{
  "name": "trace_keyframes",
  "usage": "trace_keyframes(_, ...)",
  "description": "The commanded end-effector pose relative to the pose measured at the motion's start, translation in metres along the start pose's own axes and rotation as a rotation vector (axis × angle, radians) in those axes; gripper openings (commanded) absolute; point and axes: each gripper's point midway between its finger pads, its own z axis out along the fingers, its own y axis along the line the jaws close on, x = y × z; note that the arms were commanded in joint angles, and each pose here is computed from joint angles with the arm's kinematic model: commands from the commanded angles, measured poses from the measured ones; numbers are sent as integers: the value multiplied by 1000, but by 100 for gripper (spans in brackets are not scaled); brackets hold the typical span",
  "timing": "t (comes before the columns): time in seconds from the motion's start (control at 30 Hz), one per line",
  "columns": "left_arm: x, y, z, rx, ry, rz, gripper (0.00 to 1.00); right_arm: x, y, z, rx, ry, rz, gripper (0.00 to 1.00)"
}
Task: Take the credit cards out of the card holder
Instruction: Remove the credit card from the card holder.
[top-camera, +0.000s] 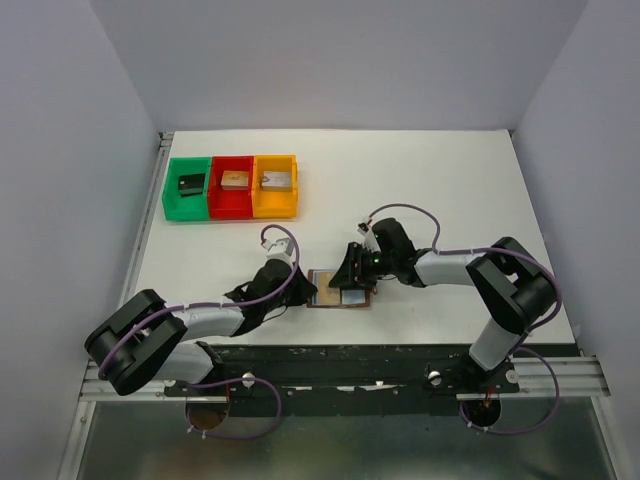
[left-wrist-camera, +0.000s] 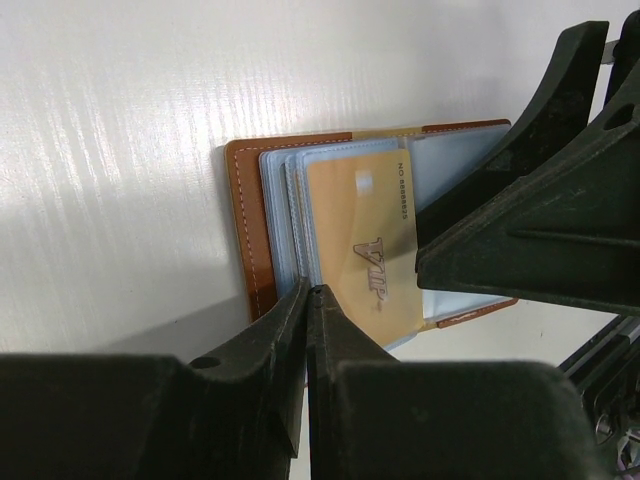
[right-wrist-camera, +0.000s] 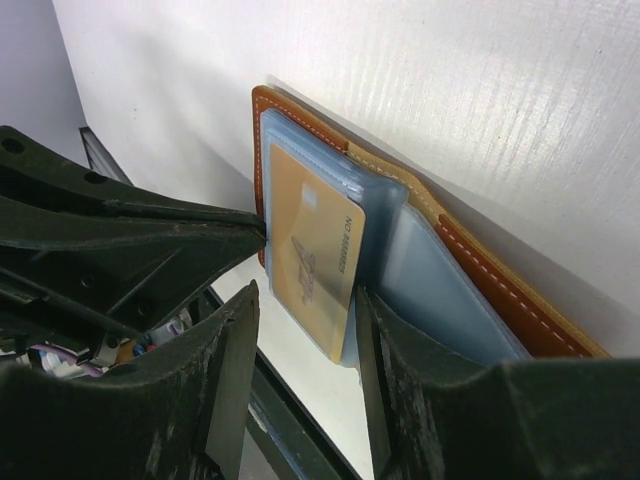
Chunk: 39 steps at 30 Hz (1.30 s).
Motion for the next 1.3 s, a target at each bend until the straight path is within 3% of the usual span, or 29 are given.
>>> trace_keyframes(0.0,16,22,-1,-70,37,1,19,1,12,-1,-75,-5,23,52)
trace_keyframes(0.5,20,20,-1,-46,44,-9,19,2,21,6,-193,6,58,50)
trace_keyframes(1.27,0,16,-15,-60,-24,5,24,6,-4,6,-51,15,30,46)
